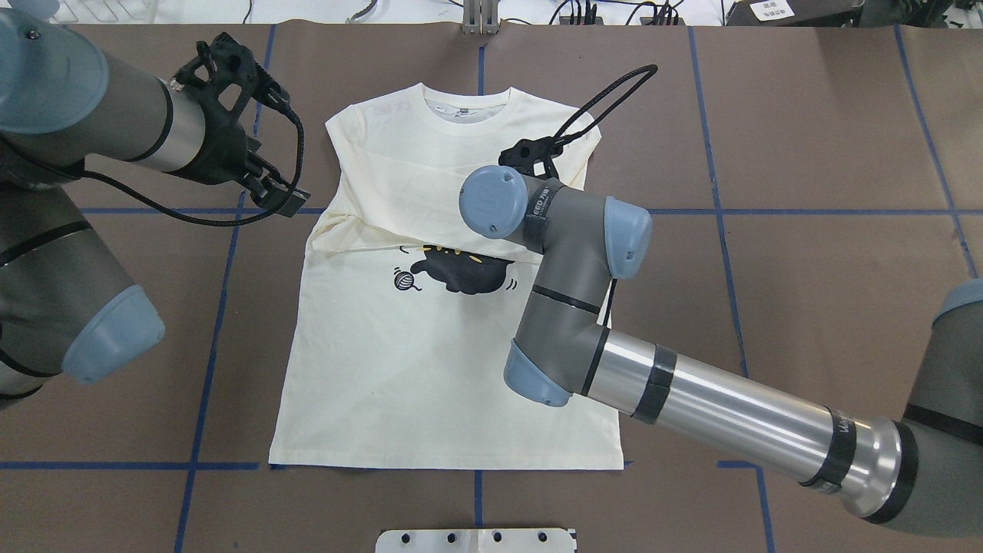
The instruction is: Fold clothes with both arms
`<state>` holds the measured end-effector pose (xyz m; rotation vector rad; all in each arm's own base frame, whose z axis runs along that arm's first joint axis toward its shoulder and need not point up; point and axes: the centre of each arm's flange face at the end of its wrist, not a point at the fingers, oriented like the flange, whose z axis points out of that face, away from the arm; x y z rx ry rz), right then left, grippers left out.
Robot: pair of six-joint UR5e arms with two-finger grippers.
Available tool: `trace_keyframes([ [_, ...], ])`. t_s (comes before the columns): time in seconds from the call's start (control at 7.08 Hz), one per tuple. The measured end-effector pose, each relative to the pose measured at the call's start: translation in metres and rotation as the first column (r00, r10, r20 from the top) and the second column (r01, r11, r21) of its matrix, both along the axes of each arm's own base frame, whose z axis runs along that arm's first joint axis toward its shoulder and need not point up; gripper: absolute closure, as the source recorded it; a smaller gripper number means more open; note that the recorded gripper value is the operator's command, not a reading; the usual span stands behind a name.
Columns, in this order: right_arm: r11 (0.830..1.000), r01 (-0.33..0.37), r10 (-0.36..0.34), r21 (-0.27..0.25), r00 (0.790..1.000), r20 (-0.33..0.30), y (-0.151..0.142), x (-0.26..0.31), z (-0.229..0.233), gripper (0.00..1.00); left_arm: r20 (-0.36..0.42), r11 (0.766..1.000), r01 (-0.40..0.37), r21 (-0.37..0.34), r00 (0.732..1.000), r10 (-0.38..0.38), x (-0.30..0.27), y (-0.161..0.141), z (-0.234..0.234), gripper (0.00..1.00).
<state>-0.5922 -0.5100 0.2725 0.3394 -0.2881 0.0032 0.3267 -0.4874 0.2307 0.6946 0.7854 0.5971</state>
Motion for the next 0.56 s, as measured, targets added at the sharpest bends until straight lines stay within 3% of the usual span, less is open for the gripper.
trace_keyframes([
  [0.42, 0.992, 0.116, -0.114, 0.047, 0.992, -0.056, 0.016, 0.05, 0.033, 0.08, -0.016, 1.0, 0.009, -0.007, 1.0, -0.01, -0.003, 0.004, -0.006, 0.0],
  [0.56, 0.988, 0.142, -0.138, 0.065, 0.989, -0.055, 0.018, 0.065, 0.033, 0.02, -0.023, 1.0, 0.015, -0.013, 1.0, -0.015, -0.004, 0.005, -0.007, 0.0],
])
